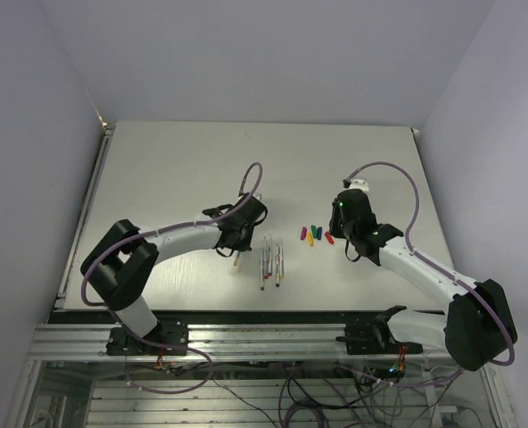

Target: Insert the pens into the pen caps

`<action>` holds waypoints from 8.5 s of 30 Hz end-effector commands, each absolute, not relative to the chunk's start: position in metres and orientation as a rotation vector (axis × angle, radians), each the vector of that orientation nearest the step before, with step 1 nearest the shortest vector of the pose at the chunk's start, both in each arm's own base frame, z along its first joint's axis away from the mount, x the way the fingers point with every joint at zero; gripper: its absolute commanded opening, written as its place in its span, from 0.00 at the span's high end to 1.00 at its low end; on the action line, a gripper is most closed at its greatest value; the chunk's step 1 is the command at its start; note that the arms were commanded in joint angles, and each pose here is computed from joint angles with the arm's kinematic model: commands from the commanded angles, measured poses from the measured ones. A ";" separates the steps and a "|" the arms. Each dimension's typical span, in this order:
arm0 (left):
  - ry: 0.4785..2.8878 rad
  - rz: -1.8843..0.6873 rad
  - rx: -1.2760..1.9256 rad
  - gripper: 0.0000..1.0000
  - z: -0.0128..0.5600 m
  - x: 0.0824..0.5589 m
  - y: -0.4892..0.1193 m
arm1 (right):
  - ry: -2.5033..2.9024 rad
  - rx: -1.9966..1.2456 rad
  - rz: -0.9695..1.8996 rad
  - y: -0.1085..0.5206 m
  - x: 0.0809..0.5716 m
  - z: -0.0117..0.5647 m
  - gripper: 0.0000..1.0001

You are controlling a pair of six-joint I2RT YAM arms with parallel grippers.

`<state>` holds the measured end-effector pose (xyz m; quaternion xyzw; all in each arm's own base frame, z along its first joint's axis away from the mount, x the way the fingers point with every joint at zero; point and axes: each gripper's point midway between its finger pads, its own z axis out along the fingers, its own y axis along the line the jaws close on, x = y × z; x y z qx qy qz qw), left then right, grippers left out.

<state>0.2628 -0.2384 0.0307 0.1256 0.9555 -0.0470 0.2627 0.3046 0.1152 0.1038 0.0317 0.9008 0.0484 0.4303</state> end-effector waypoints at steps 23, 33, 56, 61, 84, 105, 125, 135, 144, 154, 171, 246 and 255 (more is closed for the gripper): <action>2.349 -0.596 0.355 0.93 0.105 0.259 -0.289 | 2.369 -0.269 0.204 0.183 0.300 0.057 0.75; 2.334 -0.703 0.390 0.93 0.105 0.254 -0.303 | 2.396 -0.256 0.155 0.180 0.302 0.042 0.75; 2.363 -0.733 0.418 0.93 0.093 0.250 -0.309 | 2.418 -0.264 0.103 0.180 0.311 0.027 0.75; 2.367 -0.738 0.426 0.93 0.091 0.250 -0.311 | 2.433 -0.268 0.078 0.178 0.311 0.019 0.75; 2.365 -0.754 0.456 0.93 0.088 0.251 -0.318 | 2.489 -0.224 0.002 0.165 0.303 0.017 1.00; 1.977 -1.113 0.476 0.93 0.201 0.271 -0.381 | 1.711 0.024 0.455 0.198 0.356 0.261 1.00; 1.863 -1.233 0.413 0.93 0.229 0.274 -0.394 | 1.552 0.166 0.610 0.197 0.351 0.281 1.00; 1.860 -1.223 0.434 0.93 0.230 0.273 -0.393 | 1.558 0.163 0.581 0.195 0.354 0.275 1.00; 1.858 -1.225 0.439 0.93 0.229 0.273 -0.394 | 1.579 0.153 0.564 0.196 0.357 0.267 1.00; 1.861 -1.208 0.411 0.93 0.225 0.276 -0.391 | 1.601 0.146 0.575 0.199 0.354 0.261 1.00; 1.849 -1.194 0.377 0.93 0.226 0.281 -0.389 | 1.620 0.146 0.623 0.205 0.350 0.256 1.00; 1.597 -1.090 0.103 0.93 0.290 0.333 -0.358 | 2.004 -0.241 0.727 0.245 0.302 0.156 1.00; 1.480 -1.118 -0.009 0.93 0.315 0.355 -0.333 | 2.086 -0.297 0.694 0.243 0.295 0.136 1.00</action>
